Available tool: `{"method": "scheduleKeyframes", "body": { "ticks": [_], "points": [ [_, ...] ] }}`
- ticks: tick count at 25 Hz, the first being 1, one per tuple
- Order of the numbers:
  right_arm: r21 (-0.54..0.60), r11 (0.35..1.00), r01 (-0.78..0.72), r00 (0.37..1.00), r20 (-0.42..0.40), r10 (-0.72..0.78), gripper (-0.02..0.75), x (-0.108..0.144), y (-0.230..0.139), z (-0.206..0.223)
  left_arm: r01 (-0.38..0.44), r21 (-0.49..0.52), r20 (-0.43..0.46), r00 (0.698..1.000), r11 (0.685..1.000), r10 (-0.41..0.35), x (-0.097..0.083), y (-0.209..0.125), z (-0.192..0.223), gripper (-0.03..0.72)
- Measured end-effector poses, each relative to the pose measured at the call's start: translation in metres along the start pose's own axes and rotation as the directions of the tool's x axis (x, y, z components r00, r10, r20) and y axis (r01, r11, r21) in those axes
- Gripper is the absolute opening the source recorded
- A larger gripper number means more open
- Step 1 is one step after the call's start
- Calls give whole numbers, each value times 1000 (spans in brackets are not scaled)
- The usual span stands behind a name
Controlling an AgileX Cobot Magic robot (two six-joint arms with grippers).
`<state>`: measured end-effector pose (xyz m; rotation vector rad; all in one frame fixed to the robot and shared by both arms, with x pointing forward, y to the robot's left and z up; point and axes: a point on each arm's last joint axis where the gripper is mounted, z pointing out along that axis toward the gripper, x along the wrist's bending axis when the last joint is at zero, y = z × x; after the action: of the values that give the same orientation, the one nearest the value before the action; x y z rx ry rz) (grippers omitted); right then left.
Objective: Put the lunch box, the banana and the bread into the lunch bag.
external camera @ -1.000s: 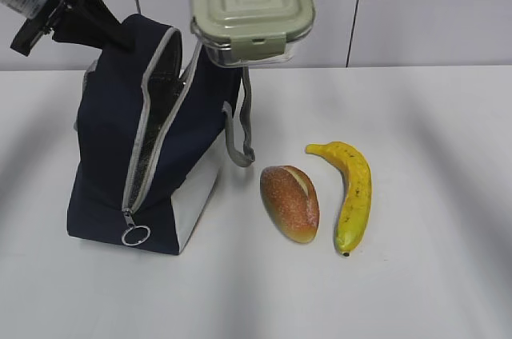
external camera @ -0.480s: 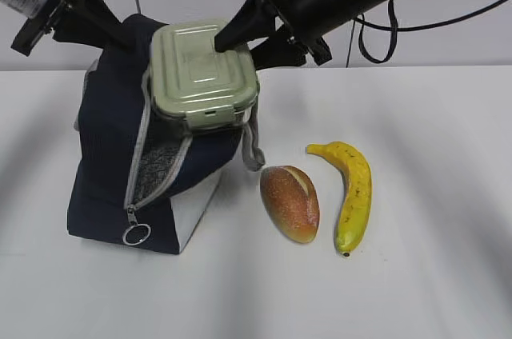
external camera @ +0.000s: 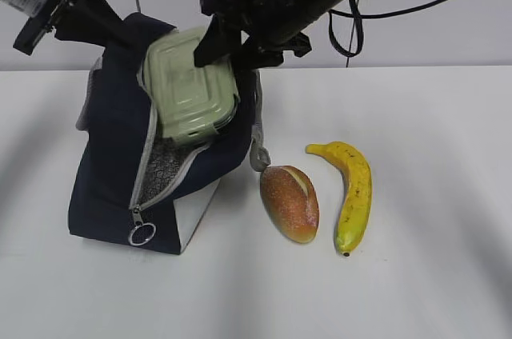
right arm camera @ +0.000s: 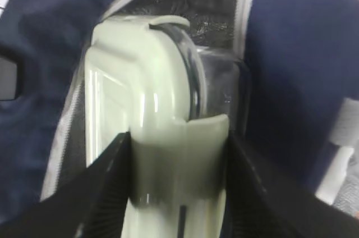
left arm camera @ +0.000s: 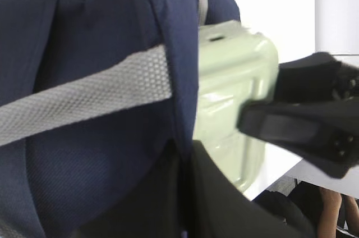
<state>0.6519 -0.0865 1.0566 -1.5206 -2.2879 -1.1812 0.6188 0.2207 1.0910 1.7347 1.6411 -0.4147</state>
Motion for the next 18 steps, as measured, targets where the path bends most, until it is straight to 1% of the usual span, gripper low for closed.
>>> {"method": "scheduleKeyframes", "body": {
  "ticks": [2, 6, 10, 13, 18],
  "points": [
    [9, 1000, 3, 1000, 16, -3, 355, 6, -2, 8, 0, 0, 1, 1000, 1000, 0, 0, 0, 0, 0],
    [36, 999, 12, 1000, 9, -12, 355, 13, -6, 33, 1, -1, 4, 1000, 1000, -1, 0, 0, 0, 0],
    [51, 999, -12, 1000, -12, 12, 355, 11, -10, 59, 2, -1, 7, 1000, 1000, -2, -1, 0, 0, 0],
    [40, 999, -34, 999, -37, 35, 355, 10, -6, 69, 2, -4, 6, 1000, 1000, -2, -1, 0, 0, 0],
    [35, 998, -50, 998, -41, 52, 355, 7, -8, 84, 3, -5, 6, 1000, 1000, -3, 0, 0, 0, -1]
  ]
}}
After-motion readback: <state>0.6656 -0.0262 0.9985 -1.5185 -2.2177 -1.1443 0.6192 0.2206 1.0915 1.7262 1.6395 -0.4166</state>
